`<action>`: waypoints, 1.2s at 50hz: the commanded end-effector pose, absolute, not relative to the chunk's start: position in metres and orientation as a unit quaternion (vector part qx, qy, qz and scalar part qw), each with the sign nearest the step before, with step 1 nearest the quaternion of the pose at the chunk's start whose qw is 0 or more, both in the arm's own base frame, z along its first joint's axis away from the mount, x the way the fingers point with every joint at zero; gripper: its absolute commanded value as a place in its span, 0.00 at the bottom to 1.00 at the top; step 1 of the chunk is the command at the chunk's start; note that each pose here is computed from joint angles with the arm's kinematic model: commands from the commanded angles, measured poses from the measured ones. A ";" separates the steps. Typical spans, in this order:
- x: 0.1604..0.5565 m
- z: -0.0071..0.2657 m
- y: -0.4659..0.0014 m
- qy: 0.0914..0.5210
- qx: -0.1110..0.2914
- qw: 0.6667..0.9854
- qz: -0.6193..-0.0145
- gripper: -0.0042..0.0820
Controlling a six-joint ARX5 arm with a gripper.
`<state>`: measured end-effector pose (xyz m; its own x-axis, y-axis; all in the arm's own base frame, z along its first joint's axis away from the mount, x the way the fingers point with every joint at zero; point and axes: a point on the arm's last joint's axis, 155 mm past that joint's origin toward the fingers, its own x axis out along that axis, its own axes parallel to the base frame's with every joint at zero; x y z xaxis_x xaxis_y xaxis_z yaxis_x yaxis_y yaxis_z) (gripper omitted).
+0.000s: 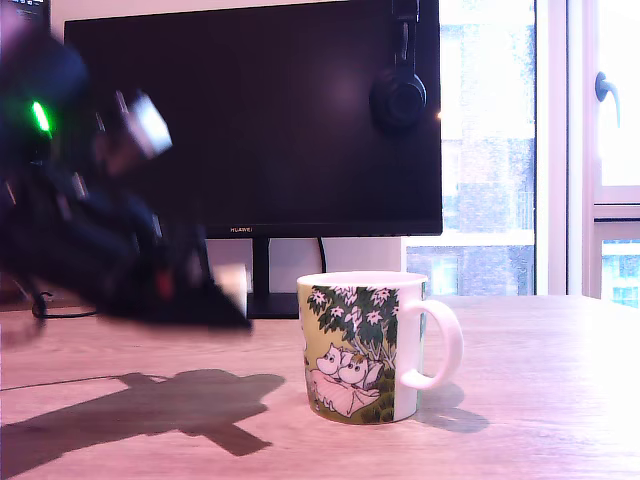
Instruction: Pick up the coffee capsules from the table one by one and drop them inside the nearest coffee cup
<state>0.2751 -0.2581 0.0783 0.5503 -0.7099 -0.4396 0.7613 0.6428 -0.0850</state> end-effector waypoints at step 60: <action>0.229 0.142 -0.330 0.301 0.088 0.795 -0.519 0.23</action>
<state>0.2287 -0.3263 0.1483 0.2999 -0.7856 -0.5412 0.8722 0.4556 -0.1781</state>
